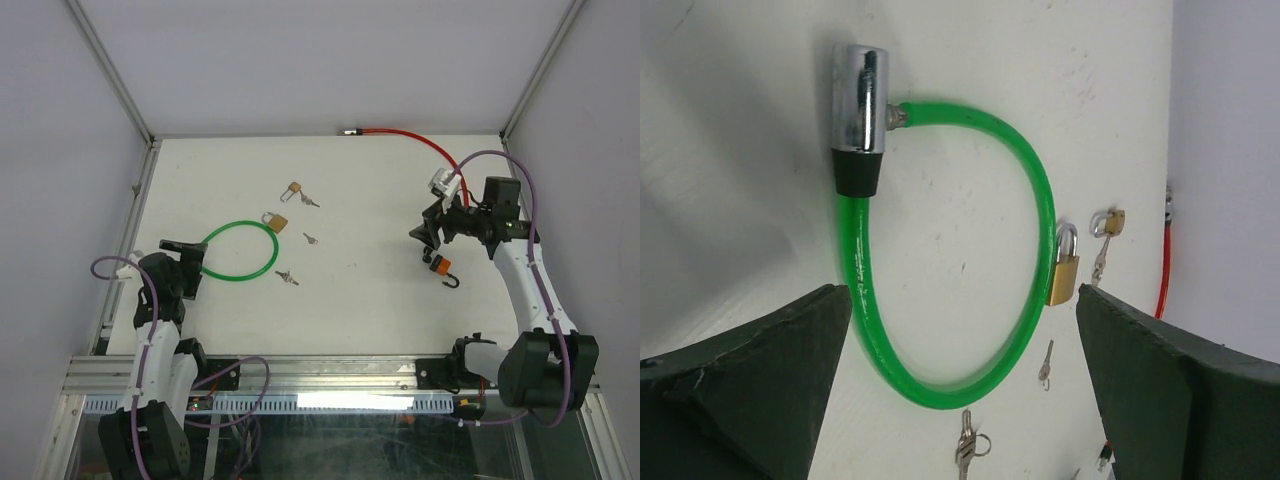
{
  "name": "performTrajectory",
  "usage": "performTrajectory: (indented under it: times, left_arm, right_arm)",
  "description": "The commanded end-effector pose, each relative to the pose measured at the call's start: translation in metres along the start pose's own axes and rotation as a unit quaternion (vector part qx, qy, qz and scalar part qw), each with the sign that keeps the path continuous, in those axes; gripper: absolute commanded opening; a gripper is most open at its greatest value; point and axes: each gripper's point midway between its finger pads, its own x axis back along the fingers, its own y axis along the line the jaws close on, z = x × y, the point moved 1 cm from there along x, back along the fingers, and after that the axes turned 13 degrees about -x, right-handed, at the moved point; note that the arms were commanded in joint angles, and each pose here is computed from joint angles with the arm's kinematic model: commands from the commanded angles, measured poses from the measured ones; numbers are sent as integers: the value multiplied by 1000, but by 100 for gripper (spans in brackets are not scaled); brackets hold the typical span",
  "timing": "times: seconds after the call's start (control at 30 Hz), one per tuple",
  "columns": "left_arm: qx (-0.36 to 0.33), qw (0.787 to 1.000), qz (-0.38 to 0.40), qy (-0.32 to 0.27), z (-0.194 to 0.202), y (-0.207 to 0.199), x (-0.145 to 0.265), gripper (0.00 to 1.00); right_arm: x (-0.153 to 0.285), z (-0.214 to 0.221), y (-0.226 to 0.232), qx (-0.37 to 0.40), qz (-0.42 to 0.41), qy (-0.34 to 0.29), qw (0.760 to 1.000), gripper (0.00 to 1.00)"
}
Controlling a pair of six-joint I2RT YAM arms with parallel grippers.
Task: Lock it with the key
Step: Pick up the lock from the center of the board.
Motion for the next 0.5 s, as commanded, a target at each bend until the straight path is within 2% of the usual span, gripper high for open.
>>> performTrajectory:
  times: [0.0, 0.07, 0.2, 0.3, 0.47]
  left_arm:
    - [-38, 997, 65, -19, -18, -36, 12, 99]
    - [-47, 994, 93, -14, -16, -45, 14, 99]
    - [-64, 978, 200, 16, 0, -71, 23, 99]
    - [-85, 953, 289, 24, 10, -90, 36, 99]
    - [-137, 901, 412, 23, 22, -113, 67, 99]
  right_arm:
    - [6, 12, -19, 0, 45, 34, 998, 65]
    - [6, 18, -22, -3, 55, 45, 997, 65]
    - [8, 28, -28, -9, 71, 65, 995, 65]
    - [8, 33, -31, -10, 78, 74, 994, 66]
    - [10, 45, -37, -16, 95, 95, 991, 69]
